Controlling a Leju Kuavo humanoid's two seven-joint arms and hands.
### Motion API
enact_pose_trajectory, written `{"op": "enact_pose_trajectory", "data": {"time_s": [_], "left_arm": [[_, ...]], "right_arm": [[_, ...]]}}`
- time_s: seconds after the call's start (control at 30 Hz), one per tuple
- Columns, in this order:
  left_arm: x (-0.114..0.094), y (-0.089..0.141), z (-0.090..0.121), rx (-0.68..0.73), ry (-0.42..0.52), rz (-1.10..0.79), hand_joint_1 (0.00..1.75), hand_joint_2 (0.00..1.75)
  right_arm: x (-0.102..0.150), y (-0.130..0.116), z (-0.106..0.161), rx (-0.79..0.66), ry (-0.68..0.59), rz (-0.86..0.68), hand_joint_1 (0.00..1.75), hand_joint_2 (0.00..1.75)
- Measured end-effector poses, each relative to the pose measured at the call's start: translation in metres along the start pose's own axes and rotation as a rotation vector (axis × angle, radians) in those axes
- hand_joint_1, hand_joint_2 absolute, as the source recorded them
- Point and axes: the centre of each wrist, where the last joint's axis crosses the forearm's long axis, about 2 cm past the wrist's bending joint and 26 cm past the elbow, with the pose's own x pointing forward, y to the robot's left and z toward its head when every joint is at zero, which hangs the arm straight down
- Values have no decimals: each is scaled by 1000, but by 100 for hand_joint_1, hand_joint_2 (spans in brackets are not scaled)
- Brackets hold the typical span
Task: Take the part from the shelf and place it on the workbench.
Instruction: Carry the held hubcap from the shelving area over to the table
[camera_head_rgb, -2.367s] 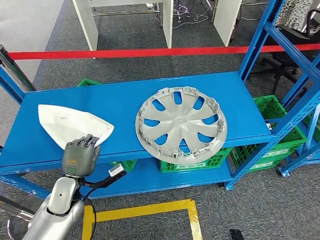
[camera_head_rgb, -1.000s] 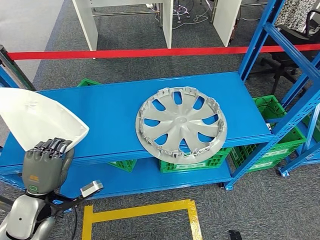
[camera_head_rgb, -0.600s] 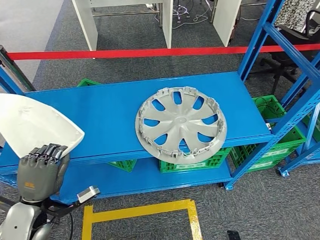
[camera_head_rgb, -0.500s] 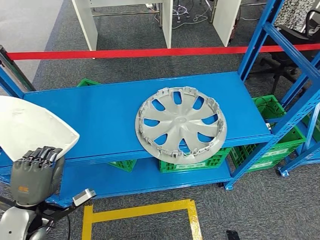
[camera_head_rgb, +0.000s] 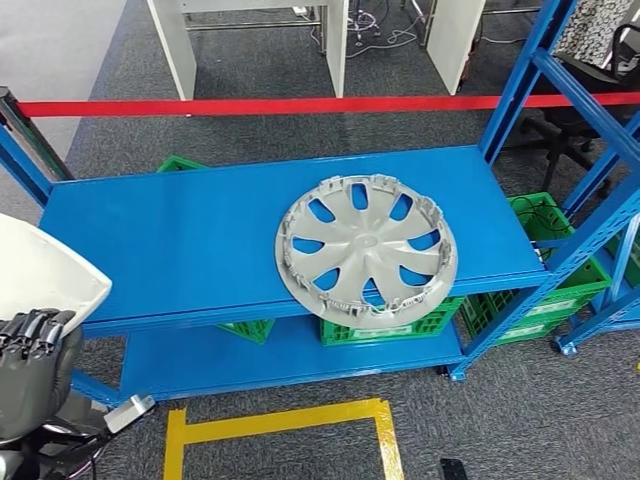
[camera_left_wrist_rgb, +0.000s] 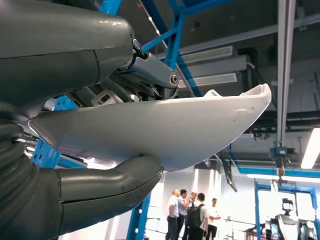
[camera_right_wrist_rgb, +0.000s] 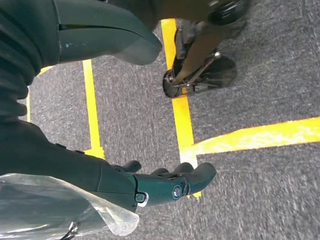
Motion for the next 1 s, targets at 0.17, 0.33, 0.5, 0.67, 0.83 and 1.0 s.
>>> {"op": "enact_pose_trajectory", "data": {"time_s": [0.17,0.33,0.5,0.67,0.83,1.0], "left_arm": [[-6,6,5,1,12,-20,175,175],[-19,15,12,6,6,-58,175,175],[-27,20,16,4,14,-83,175,175],[-29,23,15,11,10,-90,175,175],[-29,24,14,19,16,-91,175,175],[-27,26,16,18,45,-84,175,175]], "right_arm": [[1,1,0,0,-1,0,0,175],[1,4,1,3,3,3,0,175],[3,6,0,5,0,-5,0,175],[3,6,0,2,1,-18,0,175],[2,6,1,1,2,-21,0,175],[2,5,1,0,2,-22,0,175]]}}
